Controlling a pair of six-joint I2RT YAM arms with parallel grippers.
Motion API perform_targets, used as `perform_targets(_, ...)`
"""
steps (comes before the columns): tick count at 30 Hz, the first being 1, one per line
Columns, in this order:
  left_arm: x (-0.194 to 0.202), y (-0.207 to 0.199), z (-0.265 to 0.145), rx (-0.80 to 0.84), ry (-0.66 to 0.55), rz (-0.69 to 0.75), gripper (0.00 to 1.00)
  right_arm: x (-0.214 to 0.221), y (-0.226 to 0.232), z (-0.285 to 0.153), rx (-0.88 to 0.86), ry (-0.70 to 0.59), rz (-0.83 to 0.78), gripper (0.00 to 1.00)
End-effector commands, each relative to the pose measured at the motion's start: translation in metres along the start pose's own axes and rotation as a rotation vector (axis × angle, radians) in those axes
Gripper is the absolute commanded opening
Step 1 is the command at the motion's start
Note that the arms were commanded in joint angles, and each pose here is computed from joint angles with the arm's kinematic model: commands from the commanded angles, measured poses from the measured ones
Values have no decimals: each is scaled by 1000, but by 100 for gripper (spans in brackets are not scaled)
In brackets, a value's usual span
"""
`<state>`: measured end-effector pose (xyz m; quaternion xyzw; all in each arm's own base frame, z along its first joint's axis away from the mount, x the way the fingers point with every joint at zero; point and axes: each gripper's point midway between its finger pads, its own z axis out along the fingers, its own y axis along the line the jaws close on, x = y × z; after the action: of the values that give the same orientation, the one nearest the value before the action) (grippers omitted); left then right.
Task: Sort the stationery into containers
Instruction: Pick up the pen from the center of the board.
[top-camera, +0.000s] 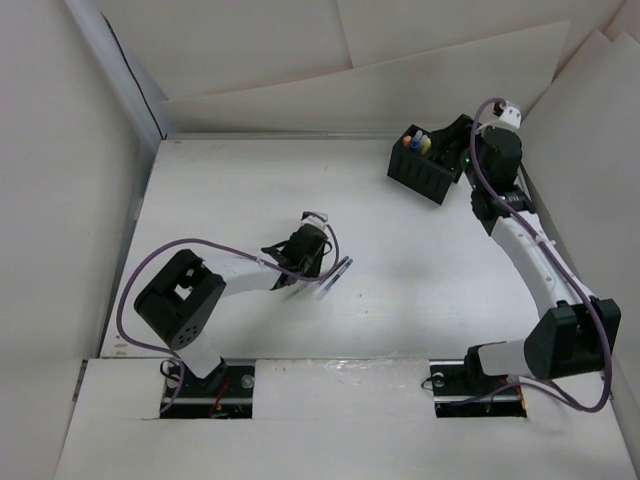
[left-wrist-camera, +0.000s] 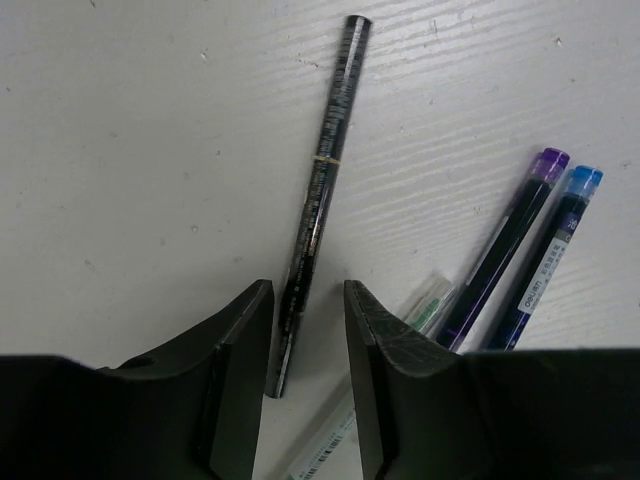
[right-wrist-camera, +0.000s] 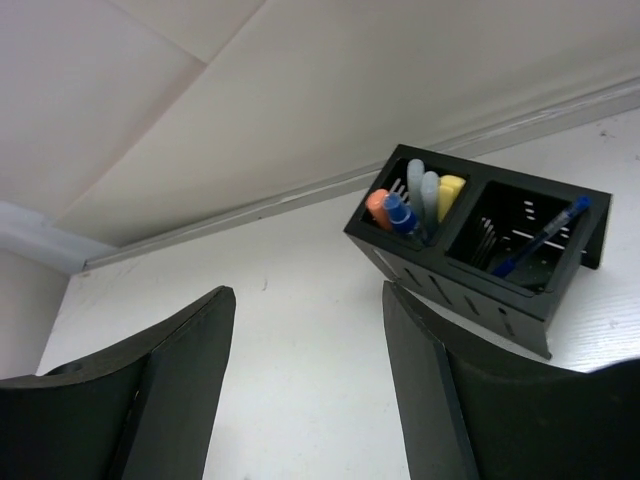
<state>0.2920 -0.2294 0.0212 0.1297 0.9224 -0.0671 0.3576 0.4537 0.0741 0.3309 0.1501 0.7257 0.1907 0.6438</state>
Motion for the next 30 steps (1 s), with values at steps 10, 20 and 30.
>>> perform_targets(10,-8,-1,4,-25,11,-1,14,87,77,-23,-296,228,10,23)
perform_targets(20,-39,0,-14,-31,-86,-48,0,172,111,-27,-461,457,2,62)
perform_targets(30,-73,-27,-66,207,-260,-126,0,227,129,-38,-542,607,7,87)
